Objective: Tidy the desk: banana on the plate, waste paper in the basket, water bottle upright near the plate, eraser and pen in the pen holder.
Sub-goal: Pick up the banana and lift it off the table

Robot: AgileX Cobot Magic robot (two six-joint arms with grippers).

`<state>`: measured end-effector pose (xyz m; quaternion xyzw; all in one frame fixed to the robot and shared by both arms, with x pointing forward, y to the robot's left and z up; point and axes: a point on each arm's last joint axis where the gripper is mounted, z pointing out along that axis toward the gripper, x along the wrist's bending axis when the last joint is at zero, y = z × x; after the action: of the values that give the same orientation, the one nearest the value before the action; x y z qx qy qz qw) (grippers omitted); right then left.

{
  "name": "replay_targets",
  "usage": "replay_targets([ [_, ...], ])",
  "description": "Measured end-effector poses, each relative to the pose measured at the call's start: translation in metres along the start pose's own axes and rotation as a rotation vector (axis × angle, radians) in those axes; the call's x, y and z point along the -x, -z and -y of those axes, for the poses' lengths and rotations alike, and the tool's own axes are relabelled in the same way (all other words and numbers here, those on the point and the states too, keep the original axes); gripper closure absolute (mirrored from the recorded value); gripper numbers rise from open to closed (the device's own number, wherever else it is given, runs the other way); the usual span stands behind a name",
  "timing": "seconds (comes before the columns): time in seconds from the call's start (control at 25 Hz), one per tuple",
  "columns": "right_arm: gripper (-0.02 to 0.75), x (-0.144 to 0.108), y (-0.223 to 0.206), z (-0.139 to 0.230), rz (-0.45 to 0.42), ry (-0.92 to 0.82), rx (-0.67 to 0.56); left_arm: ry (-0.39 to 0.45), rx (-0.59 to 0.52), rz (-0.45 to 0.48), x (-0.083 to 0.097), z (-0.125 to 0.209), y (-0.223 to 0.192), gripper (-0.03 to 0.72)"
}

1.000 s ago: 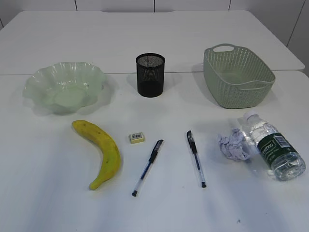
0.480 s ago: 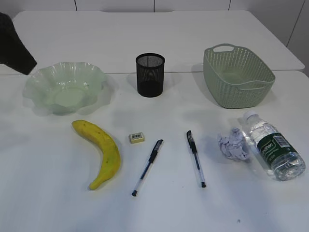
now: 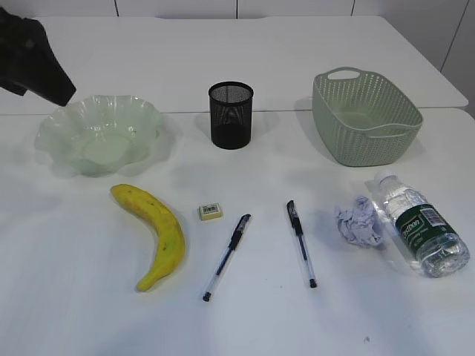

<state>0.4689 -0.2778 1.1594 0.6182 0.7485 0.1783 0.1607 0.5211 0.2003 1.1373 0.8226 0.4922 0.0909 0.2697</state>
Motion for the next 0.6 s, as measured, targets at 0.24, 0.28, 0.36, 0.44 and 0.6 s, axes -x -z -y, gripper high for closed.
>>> replay_targets([
  [0.24, 0.326, 0.001, -0.015, -0.005, -0.003, -0.003, -0.047, 0.106, -0.151, -0.006, -0.009, -0.012, -0.02, 0.183],
  [0.28, 0.326, 0.001, -0.018, -0.006, -0.004, -0.003, -0.056, 0.145, -0.157, -0.015, -0.011, -0.016, -0.024, 0.183],
  [0.36, 0.326, 0.002, -0.024, -0.008, -0.006, -0.005, -0.072, 0.225, -0.155, -0.025, -0.014, -0.023, -0.029, 0.183],
  [0.44, 0.326, 0.002, -0.028, -0.009, -0.007, -0.006, -0.084, 0.333, -0.143, -0.035, -0.015, -0.03, -0.031, 0.183],
  [0.6, 0.326, 0.002, -0.036, -0.011, -0.013, -0.008, -0.109, 0.548, -0.122, -0.027, -0.016, -0.037, -0.037, 0.183],
])
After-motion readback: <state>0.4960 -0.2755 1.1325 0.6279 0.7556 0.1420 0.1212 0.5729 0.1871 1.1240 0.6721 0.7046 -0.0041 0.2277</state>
